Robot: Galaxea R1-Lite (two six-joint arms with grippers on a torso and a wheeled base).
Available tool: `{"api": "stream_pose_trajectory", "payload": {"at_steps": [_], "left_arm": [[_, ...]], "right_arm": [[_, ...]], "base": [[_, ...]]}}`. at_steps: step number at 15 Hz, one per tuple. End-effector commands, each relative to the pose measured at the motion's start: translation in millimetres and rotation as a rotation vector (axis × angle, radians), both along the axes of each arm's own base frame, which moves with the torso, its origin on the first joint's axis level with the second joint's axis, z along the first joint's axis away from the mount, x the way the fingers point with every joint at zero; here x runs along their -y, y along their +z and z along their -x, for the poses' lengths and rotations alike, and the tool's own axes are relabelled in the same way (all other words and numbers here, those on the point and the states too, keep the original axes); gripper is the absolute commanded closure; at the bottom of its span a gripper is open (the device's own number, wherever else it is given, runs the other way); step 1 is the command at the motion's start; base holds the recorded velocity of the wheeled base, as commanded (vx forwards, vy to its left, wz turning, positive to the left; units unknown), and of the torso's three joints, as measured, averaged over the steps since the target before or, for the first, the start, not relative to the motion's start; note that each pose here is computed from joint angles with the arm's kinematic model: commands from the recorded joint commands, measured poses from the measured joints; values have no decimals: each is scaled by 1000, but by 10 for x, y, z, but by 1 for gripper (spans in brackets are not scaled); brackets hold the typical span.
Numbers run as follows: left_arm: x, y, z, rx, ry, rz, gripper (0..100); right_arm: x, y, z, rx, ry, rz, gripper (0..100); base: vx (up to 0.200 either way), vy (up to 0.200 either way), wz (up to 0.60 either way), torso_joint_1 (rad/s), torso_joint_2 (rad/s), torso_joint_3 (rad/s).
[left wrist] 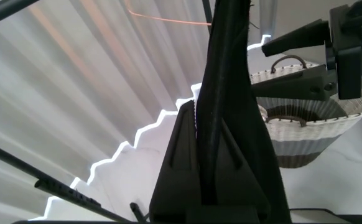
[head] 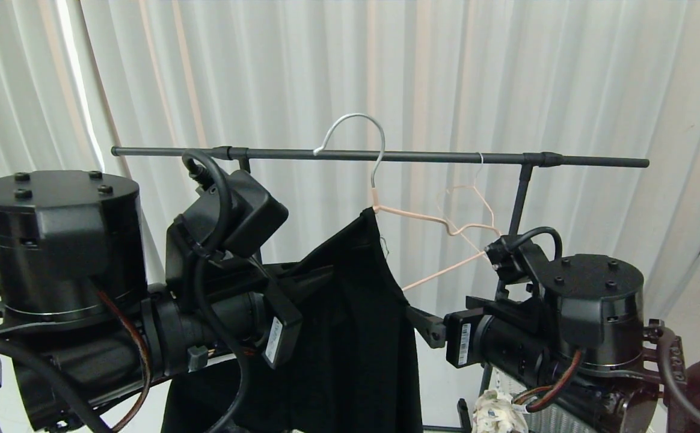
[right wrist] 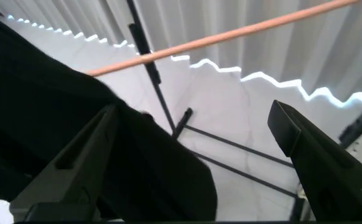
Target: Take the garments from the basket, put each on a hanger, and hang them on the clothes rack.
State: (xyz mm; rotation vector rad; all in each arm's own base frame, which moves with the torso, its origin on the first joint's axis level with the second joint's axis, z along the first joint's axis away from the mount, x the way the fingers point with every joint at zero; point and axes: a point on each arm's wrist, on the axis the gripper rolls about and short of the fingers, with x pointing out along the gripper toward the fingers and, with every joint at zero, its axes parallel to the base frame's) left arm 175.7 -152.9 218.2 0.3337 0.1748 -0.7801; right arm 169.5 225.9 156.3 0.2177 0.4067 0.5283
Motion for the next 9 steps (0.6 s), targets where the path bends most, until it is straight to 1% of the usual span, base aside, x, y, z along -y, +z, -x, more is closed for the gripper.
{"api": "stream_pose_trajectory", "payload": {"at_steps": [1, 2, 4, 6, 8, 9], "left_arm": [[-5, -24, -6, -6, 3, -6, 100], [-2, -22, -15, -7, 5, -5, 100], [16, -12, -14, -4, -1, -4, 100], [28, -8, -5, -4, -9, -1, 100], [51, -1, 24, -3, -23, 2, 100], [72, 3, 48, -2, -37, 3, 100]], "right_arm": [[124, -15, 3, 1, -15, 18, 0], [143, -23, -13, 4, -20, 29, 0], [101, -7, -51, 13, -22, 23, 0], [9, -11, -111, 32, -21, 0, 0], [-81, -20, -72, 51, 13, -3, 0], [-166, -29, -10, 61, 47, -13, 0]], "base": [[0, 0, 0, 0, 0, 0], [0, 0, 0, 0, 0, 0], [0, 0, 0, 0, 0, 0], [0, 0, 0, 0, 0, 0], [0, 0, 0, 0, 0, 0], [0, 0, 0, 0, 0, 0]]}}
